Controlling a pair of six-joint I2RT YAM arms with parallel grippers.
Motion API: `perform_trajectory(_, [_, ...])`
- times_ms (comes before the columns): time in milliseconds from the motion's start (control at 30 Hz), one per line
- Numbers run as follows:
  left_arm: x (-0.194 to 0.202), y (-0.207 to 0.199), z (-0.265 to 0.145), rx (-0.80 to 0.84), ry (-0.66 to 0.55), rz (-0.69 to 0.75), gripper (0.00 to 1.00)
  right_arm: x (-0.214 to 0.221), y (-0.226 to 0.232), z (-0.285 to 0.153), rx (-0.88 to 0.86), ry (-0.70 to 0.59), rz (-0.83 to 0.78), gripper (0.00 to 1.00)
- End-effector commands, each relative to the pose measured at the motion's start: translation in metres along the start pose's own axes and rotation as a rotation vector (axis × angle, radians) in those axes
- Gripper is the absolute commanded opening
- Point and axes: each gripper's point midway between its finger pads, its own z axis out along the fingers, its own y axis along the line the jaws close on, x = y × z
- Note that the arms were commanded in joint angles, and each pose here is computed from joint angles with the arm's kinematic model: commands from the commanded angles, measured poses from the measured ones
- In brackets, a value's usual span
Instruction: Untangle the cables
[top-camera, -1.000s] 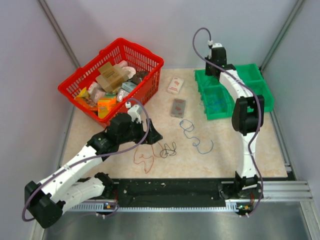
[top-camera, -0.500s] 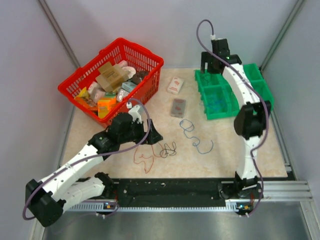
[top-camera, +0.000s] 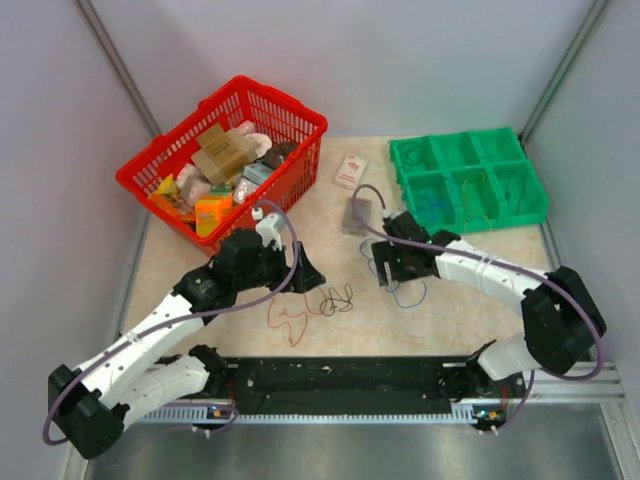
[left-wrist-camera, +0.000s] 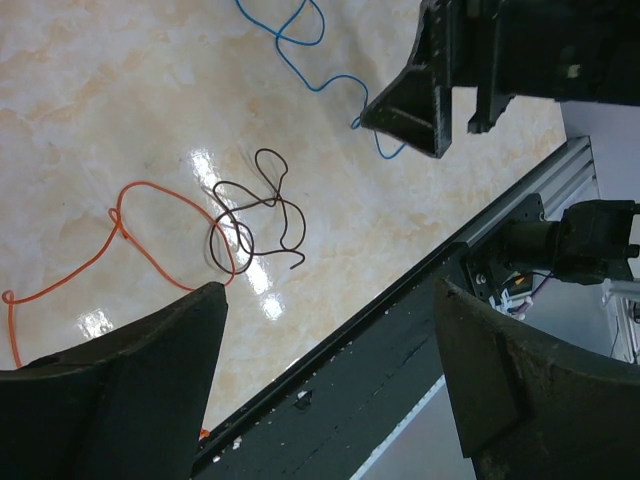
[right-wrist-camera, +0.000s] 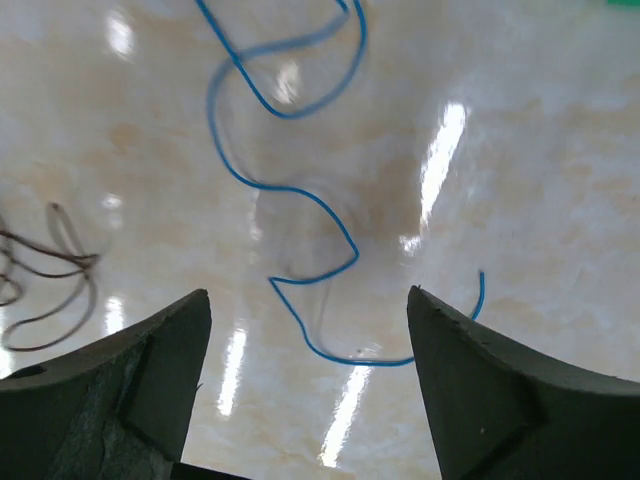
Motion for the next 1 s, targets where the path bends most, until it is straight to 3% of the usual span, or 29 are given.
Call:
perform_trajectory(0, [-0.004, -0.009, -0.006, 0.045, -0.043, -0.008, 0.87, 0.017, 0.007, 0.020, -0.051, -0.001, 0.110, 0.74])
perform_trajectory(100, [0.000, -0.006, -0.006, 0.041, -0.049, -0.025, 0.86, 0.032, 0.007, 0.034, -0.076, 0.003, 0.075, 0.67])
perform_trajectory(333, [0.000, -0.007, -0.008, 0.042, -0.047, -0.041, 0.86, 0.038, -0.007, 0.062, -0.018, 0.004, -0.047, 0.66])
perform_trajectory(400, [-0.001, -0.008, -0.008, 0.043, -0.048, -0.042, 0.86, 0.036, -0.012, 0.069, 0.022, 0.013, -0.050, 0.63])
perform_trajectory(467, [0.000, -0.008, -0.008, 0.042, -0.045, -0.044, 0.86, 0.033, -0.007, 0.073, 0.006, 0.020, -0.054, 0.49])
perform_trajectory(633, [-0.001, -0.008, -0.010, 0.035, -0.046, -0.042, 0.86, 0.041, 0.000, 0.068, -0.007, 0.040, -0.044, 0.00])
perform_trajectory(800, [-0.001, -0.008, -0.009, 0.037, -0.045, -0.048, 0.86, 0.008, 0.010, 0.023, -0.055, -0.114, -0.015, 0.00])
perform_trajectory(967, [-0.002, -0.011, -0.007, 0.043, -0.036, -0.044, 0.85, -0.067, 0.011, -0.054, -0.102, -0.380, 0.106, 0.00])
